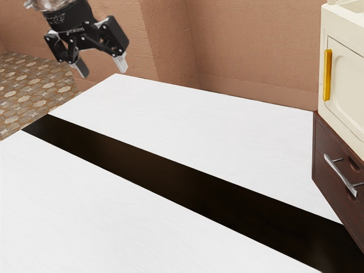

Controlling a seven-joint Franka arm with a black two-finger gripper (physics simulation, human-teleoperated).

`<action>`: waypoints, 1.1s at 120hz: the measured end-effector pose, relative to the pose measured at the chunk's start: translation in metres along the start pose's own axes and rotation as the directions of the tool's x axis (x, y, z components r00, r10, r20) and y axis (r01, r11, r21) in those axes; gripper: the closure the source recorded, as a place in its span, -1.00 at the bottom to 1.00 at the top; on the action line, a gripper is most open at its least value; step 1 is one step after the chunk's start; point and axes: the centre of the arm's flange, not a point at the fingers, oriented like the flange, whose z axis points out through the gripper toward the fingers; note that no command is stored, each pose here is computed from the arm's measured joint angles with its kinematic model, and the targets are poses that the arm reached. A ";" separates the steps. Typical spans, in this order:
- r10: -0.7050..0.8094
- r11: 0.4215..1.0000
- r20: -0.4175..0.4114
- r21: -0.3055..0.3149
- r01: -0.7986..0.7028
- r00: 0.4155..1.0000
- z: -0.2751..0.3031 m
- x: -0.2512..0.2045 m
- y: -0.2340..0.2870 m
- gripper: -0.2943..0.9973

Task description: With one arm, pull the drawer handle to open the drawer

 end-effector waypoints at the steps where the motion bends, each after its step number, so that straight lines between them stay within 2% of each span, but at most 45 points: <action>1: 0.001 1.000 0.010 0.002 -0.001 1.000 0.004 -0.002 0.000 -0.54; 12: 0.032 0.999 0.071 0.016 -0.033 0.997 0.040 -0.039 0.006 -0.54; 28: 0.182 0.983 0.101 0.020 -0.185 0.978 0.079 -0.140 0.048 -0.54; 38: 0.257 0.966 0.097 -0.025 -0.256 0.962 0.108 -0.186 0.060 -0.54; 52: 0.420 0.906 0.102 -0.114 -0.409 0.902 0.139 -0.245 0.092 -0.54; 62: 0.538 0.840 0.060 -0.127 -0.528 0.841 0.141 -0.252 0.097 -0.54; 68: 0.646 0.760 0.017 -0.115 -0.640 0.764 0.138 -0.250 0.100 -0.54; 76: 0.791 0.603 -0.049 -0.108 -0.790 0.610 0.126 -0.243 0.112 -0.54; 85: 0.898 0.430 -0.073 -0.073 -0.900 0.435 0.130 -0.236 0.123 -0.54; 101: 0.996 0.023 -0.088 0.029 -0.999 0.020 0.126 -0.261 0.156 -0.54; 110: 0.983 -0.164 -0.066 0.082 -0.983 -0.169 0.124 -0.270 0.166 -0.54; 117: 0.962 -0.262 -0.046 0.106 -0.959 -0.268 0.125 -0.262 0.170 -0.54; 132: 0.915 -0.401 0.005 0.136 -0.906 -0.404 0.130 -0.231 0.193 -0.54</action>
